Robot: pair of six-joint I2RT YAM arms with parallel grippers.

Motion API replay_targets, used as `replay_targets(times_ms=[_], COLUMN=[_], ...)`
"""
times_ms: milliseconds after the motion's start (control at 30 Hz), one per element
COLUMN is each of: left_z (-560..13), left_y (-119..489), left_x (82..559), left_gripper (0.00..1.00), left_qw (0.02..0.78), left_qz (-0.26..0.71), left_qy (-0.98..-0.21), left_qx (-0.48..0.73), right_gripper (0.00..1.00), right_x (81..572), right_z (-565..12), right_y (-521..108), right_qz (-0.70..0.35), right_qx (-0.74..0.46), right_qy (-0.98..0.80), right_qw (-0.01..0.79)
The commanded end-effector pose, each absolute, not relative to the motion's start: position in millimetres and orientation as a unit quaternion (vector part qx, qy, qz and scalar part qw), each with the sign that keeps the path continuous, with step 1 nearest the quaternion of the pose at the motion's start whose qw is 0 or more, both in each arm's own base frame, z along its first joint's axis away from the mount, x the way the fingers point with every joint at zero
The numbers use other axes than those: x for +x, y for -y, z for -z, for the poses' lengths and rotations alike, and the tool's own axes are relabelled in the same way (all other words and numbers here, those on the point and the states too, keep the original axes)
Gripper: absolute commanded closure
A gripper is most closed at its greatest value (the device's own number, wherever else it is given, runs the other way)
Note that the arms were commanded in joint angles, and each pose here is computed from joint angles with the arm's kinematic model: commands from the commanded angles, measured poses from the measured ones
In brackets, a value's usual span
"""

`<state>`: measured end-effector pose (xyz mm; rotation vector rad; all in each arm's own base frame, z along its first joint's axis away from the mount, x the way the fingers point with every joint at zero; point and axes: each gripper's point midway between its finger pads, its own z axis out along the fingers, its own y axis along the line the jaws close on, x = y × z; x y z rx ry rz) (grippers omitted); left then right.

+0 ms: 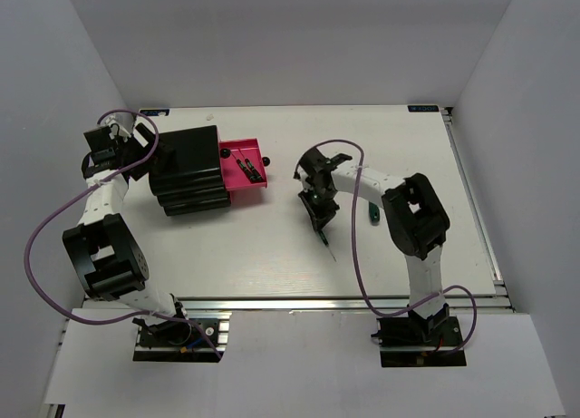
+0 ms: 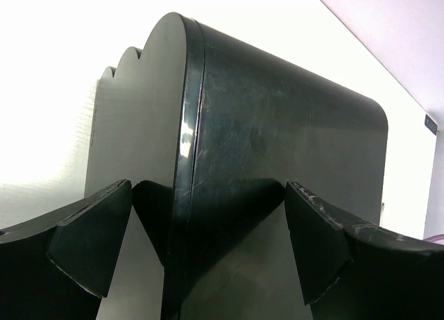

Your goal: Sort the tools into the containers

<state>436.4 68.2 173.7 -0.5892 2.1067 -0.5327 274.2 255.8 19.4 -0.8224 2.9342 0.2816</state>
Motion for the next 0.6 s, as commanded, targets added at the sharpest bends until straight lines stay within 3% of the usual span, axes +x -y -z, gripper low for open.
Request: replay_targets(times_ms=[0, 67, 200, 267, 300, 333, 500, 567], left_z=[-103, -105, -106, -108, -108, -108, -109, -107], left_y=[-46, -46, -46, -46, -45, -46, -45, -45], left_x=[384, 385, 386, 387, 387, 387, 389, 388], left_gripper=[0.03, 0.03, 0.03, 0.03, 0.03, 0.03, 0.03, 0.03], left_qw=[0.294, 0.296, 0.298, 0.301, 0.301, 0.301, 0.306, 0.304], left_qz=[0.203, 0.205, 0.208, 0.209, 0.211, 0.21, 0.212, 0.213], left_qy=[-0.9, -0.899, -0.897, -0.895, -0.895, -0.894, -0.891, -0.891], left_qx=[-0.251, -0.25, -0.253, -0.253, -0.254, -0.255, -0.26, -0.263], right_gripper=[1.0, 1.0, 1.0, 1.0, 1.0, 1.0, 1.0, 1.0], right_x=[331, 371, 416, 427, 437, 446, 459, 451], right_z=[-75, -131, -220, -230, -267, -250, -283, -271], right_y=[-300, -329, -374, -393, -406, -418, -461, -471], right_qz=[-0.194, -0.221, -0.258, -0.284, -0.305, -0.315, -0.387, -0.393], right_qx=[-0.334, -0.396, -0.442, -0.446, -0.423, -0.416, -0.341, -0.323], right_qy=[-0.908, -0.845, -0.742, -0.723, -0.711, -0.721, -0.711, -0.714], right_qw=[0.164, 0.284, 0.434, 0.445, 0.472, 0.455, 0.477, 0.481])
